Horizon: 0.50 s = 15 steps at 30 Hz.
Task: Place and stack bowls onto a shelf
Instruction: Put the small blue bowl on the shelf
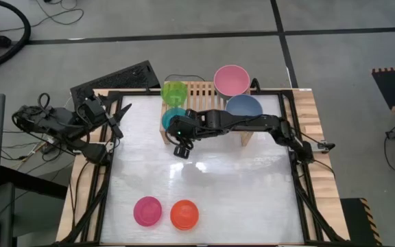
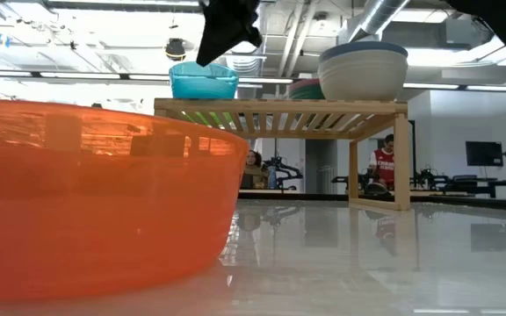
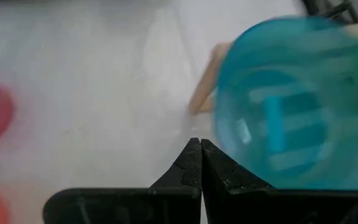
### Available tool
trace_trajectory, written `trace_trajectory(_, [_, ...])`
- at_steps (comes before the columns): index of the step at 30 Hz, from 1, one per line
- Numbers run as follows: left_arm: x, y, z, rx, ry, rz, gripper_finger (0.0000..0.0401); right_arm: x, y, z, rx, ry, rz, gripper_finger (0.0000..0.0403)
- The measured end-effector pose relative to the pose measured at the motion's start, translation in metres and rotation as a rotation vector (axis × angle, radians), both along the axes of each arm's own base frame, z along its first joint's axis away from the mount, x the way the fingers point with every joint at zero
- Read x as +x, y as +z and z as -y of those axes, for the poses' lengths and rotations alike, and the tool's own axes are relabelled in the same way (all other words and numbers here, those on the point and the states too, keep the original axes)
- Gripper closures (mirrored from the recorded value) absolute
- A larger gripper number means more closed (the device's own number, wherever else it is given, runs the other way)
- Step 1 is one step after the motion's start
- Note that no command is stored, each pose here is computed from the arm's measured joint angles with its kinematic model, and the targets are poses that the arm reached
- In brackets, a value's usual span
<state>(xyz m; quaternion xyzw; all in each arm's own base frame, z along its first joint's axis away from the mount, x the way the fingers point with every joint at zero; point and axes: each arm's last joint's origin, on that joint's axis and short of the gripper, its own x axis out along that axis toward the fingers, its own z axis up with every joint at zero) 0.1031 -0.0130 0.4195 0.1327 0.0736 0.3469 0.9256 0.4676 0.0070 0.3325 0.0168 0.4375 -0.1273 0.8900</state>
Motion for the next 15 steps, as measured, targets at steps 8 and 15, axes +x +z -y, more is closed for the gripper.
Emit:
trace_trajectory(8, [-0.001, 0.0, -0.001, 0.004, 0.025, -0.004, 0.0227, 0.004, -0.003, 0.017, -0.026, 0.011, 0.0, 0.0385])
trace_trajectory(15, [-0.001, 0.0, -0.001, 0.007, 0.034, -0.006, 0.0227, 0.002, -0.003, 0.038, -0.029, -0.032, -0.004, 0.0385])
